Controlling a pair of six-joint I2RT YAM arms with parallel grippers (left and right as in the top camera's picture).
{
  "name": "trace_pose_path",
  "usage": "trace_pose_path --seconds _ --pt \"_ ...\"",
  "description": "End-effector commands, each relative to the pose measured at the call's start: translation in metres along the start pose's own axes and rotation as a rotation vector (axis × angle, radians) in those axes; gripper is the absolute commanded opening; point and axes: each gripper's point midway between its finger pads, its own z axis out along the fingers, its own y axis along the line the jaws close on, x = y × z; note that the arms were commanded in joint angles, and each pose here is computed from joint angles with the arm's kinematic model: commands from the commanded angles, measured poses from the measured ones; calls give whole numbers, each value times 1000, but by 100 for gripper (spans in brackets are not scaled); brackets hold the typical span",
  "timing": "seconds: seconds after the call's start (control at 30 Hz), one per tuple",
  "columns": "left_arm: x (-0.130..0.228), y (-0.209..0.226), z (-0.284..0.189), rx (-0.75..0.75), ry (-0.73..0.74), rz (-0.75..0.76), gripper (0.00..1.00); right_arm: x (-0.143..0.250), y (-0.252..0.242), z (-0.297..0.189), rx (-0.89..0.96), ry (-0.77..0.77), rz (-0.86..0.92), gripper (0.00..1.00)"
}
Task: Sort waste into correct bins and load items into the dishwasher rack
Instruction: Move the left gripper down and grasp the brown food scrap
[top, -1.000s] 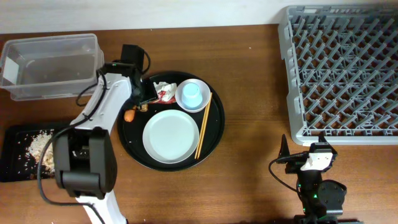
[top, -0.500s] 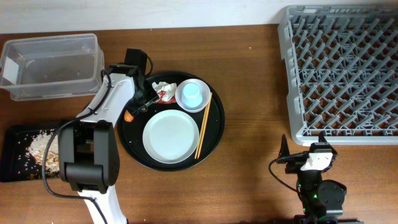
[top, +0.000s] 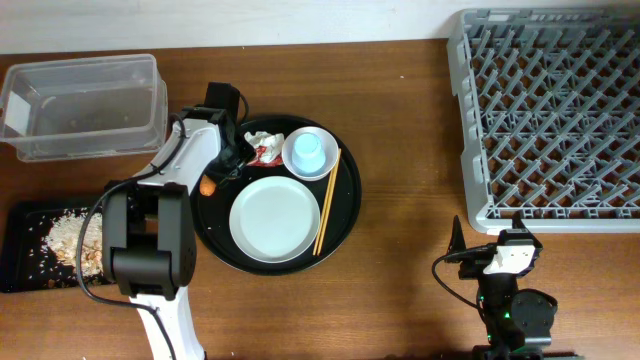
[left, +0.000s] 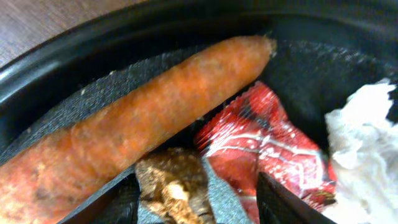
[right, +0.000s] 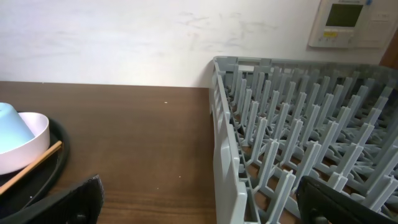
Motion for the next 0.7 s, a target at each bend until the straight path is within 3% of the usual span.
trace_pose_path --seconds 0.0,0.1,0.17,0.27,0.53,0.67 --pt "-2 4 4 -29 -26 -20 59 2 0 0 2 2 -7 98" --pt "-2 6 4 -37 -27 -19 59 2 0 0 2 2 -7 98" --pt "0 8 4 -46 -20 -19 52 2 0 0 2 2 -7 98" --pt "1 12 5 -60 -16 -17 51 2 0 0 2 2 -7 98" --pt "1 16 5 -79 -24 -16 38 2 0 0 2 2 -7 98" --pt "1 16 5 -81 -22 -15 38 2 0 0 2 2 -7 98"
